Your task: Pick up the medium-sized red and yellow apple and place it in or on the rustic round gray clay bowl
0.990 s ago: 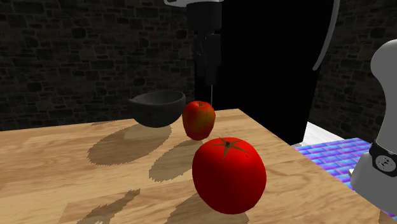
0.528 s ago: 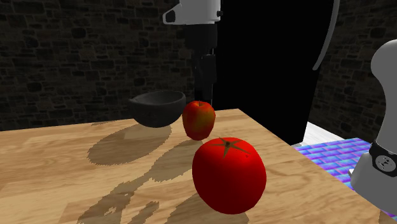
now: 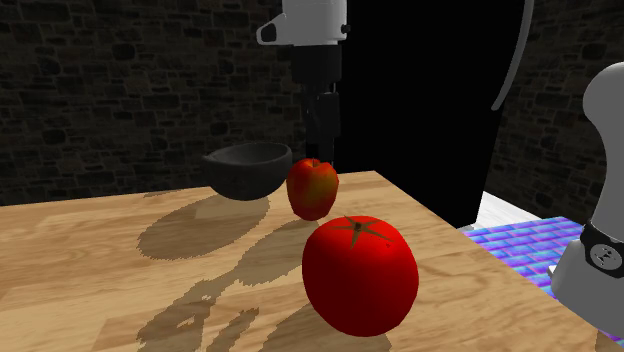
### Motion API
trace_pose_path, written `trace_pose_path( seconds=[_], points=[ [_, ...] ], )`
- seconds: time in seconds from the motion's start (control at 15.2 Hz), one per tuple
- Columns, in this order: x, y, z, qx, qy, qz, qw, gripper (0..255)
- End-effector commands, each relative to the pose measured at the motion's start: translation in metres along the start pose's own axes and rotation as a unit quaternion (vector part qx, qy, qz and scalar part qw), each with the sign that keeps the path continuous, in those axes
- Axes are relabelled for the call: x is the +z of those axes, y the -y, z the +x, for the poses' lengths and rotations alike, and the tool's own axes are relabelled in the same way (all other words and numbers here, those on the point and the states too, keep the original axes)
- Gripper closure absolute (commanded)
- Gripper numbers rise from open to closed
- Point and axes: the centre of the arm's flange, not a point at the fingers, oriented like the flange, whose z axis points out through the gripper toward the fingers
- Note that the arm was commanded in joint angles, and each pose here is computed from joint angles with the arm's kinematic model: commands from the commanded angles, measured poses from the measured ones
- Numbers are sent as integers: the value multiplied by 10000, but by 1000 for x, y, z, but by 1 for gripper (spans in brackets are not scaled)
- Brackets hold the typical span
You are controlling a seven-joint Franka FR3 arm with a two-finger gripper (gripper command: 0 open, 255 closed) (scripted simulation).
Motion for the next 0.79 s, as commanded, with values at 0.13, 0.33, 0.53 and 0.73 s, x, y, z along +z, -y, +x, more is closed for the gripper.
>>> trace_pose_path(
  seconds=[0.13,0.33,0.53,0.73],
  points=[
    [0,0,0,0,0,0,10000,255],
    [0,0,0,0,0,0,10000,255],
    [0,0,0,0,0,0,10000,255],
    [-10,0,-1,0,0,0,10000,255]
  ],
)
